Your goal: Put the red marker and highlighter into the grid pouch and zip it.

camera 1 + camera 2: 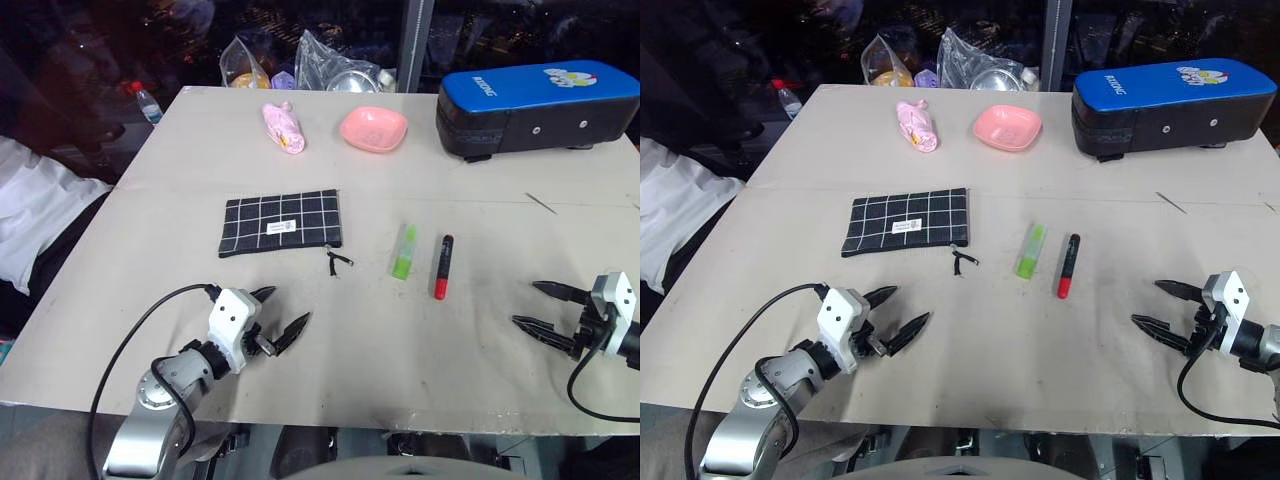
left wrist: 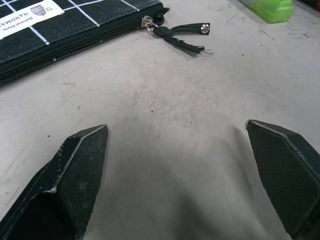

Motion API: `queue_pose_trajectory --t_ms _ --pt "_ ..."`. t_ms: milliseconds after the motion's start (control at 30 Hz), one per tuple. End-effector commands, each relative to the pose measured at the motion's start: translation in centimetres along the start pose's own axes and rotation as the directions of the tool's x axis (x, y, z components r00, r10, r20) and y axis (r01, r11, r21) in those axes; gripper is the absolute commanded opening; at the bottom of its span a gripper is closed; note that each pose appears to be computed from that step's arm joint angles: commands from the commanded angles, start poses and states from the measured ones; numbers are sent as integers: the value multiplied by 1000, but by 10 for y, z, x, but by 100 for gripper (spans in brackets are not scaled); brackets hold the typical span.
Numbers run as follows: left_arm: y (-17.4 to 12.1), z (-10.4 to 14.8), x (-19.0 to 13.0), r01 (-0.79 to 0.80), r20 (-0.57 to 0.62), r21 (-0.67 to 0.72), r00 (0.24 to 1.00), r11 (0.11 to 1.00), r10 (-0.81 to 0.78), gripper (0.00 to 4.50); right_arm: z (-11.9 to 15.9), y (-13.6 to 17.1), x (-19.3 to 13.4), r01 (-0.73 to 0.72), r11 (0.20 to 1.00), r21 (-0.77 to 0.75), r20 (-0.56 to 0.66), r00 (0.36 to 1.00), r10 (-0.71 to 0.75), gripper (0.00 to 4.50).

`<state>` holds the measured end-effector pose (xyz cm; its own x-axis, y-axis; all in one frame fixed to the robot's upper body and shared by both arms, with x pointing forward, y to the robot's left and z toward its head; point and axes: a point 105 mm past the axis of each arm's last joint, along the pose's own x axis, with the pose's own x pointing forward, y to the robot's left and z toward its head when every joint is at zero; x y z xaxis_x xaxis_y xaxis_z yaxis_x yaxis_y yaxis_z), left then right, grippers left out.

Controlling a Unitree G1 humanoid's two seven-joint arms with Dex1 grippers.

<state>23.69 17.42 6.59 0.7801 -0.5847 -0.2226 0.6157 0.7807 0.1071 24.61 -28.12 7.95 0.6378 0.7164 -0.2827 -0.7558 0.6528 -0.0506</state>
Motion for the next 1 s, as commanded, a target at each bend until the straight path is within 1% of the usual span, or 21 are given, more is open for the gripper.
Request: queue_pose_trajectory --t_ms 33,133,333,467,567,667,800,900,1000 --pt "5 5 -2 0 15 42 1000 999 0 448 7 -3 -6 31 999 -40 28 999 -30 450" --pt "12 4 -3 -7 12 56 1000 998 6 448 3 -2 -8 46 998 -33 34 998 -45 450" --pt "13 5 -4 3 16 67 1000 998 -4 448 6 1 -8 43 998 -44 49 998 -40 450" --pt "21 11 -7 -13 41 83 999 997 9 448 21 11 0 4 999 -48 129 992 2 450" --pt "46 14 -18 -64 17 136 998 989 63 448 38 23 12 -17 999 -32 220 975 23 450" --pt "82 21 -31 -137 -4 191 990 972 140 448 51 41 24 -65 998 -24 269 961 69 450" --pt "126 33 -52 -186 -26 268 979 945 200 448 77 59 40 -118 993 -19 362 925 116 450" --pt "154 38 -64 -209 -50 314 971 926 236 448 92 68 50 -150 988 -34 392 908 151 450" --pt "189 37 -72 -247 -100 368 948 897 303 448 100 71 56 -166 985 -48 400 900 171 450"
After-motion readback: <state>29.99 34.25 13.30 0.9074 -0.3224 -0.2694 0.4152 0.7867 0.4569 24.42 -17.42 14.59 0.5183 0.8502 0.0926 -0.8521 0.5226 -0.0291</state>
